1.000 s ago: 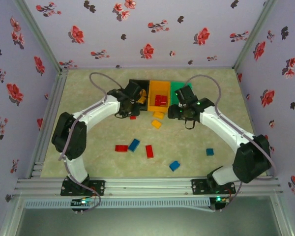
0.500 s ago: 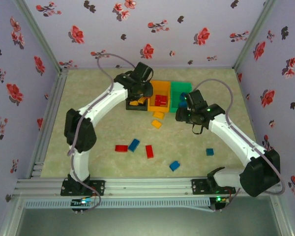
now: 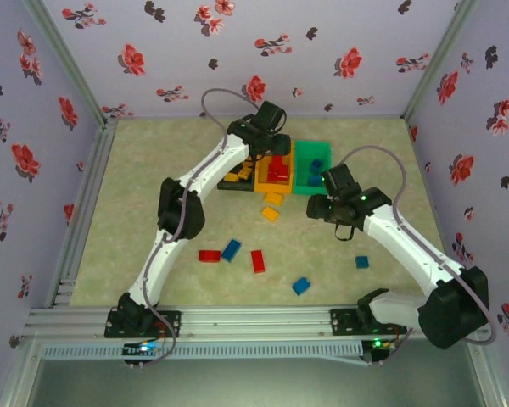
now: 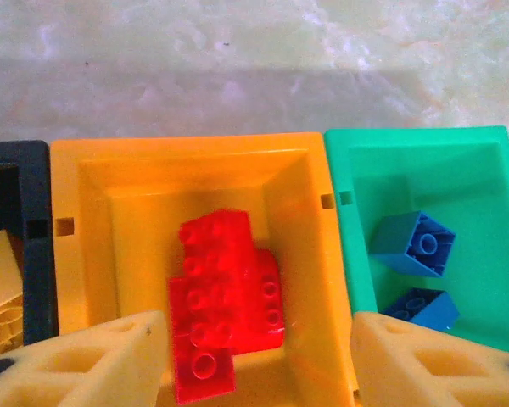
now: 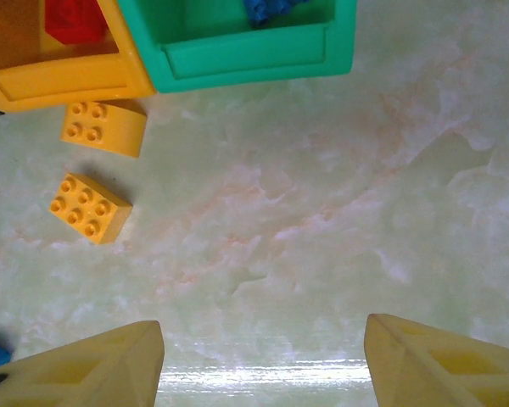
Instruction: Sort the legos into containers by color
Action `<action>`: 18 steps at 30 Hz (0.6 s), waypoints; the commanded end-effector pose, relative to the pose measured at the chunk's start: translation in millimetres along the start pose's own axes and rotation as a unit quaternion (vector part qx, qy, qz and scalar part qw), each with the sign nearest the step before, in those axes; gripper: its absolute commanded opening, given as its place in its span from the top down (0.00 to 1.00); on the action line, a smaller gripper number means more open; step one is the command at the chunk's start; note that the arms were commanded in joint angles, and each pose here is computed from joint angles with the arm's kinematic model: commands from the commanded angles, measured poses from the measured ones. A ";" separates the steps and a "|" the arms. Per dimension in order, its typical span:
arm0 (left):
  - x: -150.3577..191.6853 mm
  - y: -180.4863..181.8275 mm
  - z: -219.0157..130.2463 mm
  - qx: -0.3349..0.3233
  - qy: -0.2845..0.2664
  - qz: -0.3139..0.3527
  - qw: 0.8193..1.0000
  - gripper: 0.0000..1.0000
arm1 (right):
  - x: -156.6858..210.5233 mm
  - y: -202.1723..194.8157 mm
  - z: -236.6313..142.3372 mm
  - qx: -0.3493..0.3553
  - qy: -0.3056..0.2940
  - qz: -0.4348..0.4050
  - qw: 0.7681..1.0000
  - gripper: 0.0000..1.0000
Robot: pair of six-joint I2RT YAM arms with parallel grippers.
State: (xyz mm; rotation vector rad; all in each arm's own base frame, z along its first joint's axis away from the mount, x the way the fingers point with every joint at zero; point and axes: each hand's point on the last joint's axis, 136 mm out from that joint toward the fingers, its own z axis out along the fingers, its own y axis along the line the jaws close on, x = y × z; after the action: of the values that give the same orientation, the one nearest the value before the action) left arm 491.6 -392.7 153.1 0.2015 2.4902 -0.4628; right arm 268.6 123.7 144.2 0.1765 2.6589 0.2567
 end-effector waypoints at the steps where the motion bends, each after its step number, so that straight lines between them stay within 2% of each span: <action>1: -7.5 1.3 -19.8 0.004 0.001 -0.003 1.000 0.38 | 18.4 -7.2 -1.7 0.010 0.022 0.006 1.000 0.35; 9: 1.0 8.0 -75.5 0.003 0.004 -0.009 1.000 0.37 | 52.2 1.3 5.9 0.003 0.061 -0.010 0.998 0.33; 18: 37.0 31.1 -130.0 0.006 0.001 -0.024 1.000 0.36 | 121.7 20.0 15.7 0.006 0.121 -0.053 0.991 0.32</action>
State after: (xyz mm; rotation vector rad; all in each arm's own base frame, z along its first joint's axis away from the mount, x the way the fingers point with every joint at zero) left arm 408.0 -322.8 213.6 0.1788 2.5199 -0.4616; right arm 186.1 167.0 92.7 -0.0439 2.8512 0.2699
